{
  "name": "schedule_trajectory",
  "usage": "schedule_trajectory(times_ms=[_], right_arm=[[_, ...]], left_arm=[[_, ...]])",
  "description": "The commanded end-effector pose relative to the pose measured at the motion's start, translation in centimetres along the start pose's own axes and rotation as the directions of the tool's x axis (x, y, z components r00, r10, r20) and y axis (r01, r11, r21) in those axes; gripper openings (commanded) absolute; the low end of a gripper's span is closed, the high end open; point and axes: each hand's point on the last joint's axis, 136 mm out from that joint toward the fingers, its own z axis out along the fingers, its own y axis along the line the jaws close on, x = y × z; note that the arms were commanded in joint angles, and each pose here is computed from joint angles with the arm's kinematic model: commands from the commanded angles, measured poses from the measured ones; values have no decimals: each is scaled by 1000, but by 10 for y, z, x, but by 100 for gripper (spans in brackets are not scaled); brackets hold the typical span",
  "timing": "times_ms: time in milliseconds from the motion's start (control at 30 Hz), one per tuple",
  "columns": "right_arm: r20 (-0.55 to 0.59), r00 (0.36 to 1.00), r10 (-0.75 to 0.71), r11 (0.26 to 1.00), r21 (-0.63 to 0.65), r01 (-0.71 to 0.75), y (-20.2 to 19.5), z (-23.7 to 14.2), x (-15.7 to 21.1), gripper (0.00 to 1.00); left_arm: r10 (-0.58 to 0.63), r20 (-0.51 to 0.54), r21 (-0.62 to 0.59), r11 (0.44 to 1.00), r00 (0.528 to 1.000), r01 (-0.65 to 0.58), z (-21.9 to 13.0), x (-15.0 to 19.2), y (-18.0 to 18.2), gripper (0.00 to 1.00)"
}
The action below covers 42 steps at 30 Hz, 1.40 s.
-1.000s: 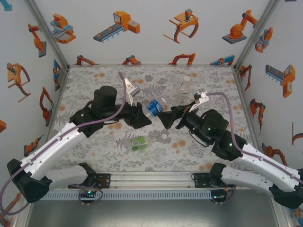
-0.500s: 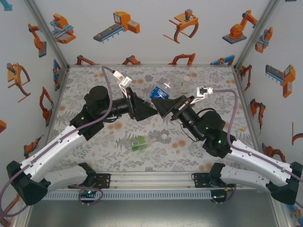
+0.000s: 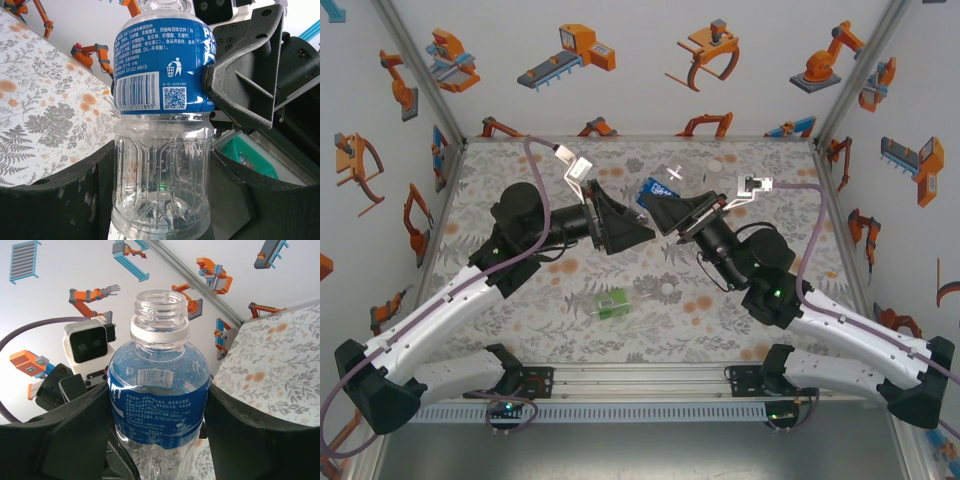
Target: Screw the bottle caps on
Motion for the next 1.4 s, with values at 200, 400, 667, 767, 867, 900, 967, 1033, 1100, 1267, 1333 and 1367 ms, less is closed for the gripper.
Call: schedule_trajectory(times_ms=[200,400,667,767,867,900,967,1033,1100,1267,1333,1367], right_arm=[[40,999,23,995,-99,-19,34,1,-24,37],[4,1000,3,998,-67,-2,30,3,-18,32],[-61,998,-33,999,-44,30,26,6,-8,29],[-80,996,-34,999,-31,31,24,6,-4,28],[-87,995,-39,999,-34,37,24,7,-2,28],[-90,995,-40,999,-33,38,23,7,-2,28],[-99,994,-43,998,-39,39,24,8,0,27],[-111,992,-53,998,-46,48,26,9,2,26],[-124,991,-55,998,-39,51,24,11,5,26],[-139,989,-58,998,-45,52,25,13,9,25],[-137,989,-59,997,-49,53,26,13,8,25],[-137,989,-62,997,-49,56,26,12,8,25]], left_arm=[[-6,-65,48,999,998,9,4,9,-10,60],[14,-143,-12,1000,990,-16,7,15,-3,73],[47,-193,-32,998,980,-54,9,13,-4,73],[55,-194,-32,998,979,-62,8,12,-5,72],[54,-207,-39,997,977,-63,8,13,-4,72],[54,-208,-42,997,977,-64,8,13,-3,72],[54,-209,-43,997,977,-64,8,13,-4,72],[59,-209,-40,997,976,-69,7,12,-5,72],[60,-206,-41,997,977,-70,7,11,-5,73],[55,-210,-47,997,976,-66,7,12,-4,74],[52,-214,-47,997,976,-64,7,13,-4,74],[52,-214,-46,997,976,-64,7,13,-4,74]])
